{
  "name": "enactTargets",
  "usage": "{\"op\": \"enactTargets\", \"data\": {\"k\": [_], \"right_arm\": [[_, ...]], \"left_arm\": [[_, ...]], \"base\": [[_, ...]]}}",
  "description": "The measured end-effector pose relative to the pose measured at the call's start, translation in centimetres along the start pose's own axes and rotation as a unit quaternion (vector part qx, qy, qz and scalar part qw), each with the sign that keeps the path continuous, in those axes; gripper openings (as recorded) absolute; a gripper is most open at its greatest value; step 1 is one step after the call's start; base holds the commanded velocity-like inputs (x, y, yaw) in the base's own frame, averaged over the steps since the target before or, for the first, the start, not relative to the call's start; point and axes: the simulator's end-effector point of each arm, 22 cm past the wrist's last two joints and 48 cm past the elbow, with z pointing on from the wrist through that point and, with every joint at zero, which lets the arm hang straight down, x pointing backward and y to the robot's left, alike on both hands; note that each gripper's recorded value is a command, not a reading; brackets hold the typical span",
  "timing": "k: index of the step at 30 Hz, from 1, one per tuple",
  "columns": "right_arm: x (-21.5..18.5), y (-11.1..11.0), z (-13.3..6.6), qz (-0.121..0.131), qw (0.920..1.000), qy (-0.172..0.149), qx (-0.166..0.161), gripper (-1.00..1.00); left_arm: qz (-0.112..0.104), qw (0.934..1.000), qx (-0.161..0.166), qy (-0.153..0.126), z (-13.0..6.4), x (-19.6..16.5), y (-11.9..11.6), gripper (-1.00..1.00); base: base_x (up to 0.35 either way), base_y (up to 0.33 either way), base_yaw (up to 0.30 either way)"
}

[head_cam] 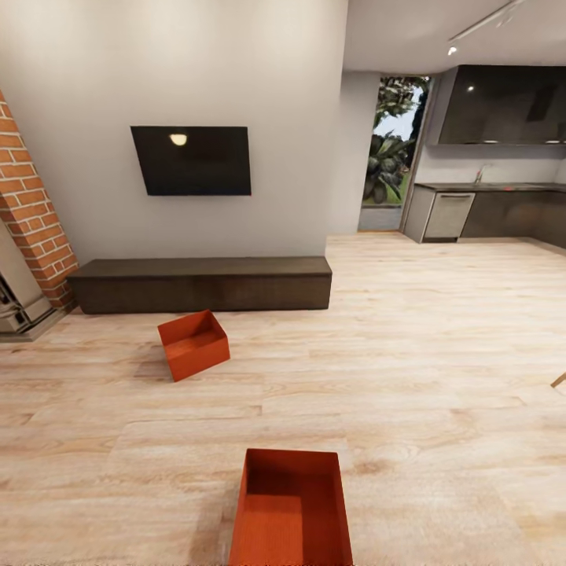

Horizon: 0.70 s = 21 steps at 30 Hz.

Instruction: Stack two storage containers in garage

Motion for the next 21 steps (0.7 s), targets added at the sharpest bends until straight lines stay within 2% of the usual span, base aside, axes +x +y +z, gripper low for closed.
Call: {"op": "enactTargets", "data": {"k": [21], "right_arm": [[1.2,0.3,0.0,0.001,0.9999,0.016,-0.005,1.00]], "left_arm": [[0.000,0.9999,-0.004,0.015,0.0,1.2,0.3,1.00]], "base": [[0.000,0.000,-0.055]]}}
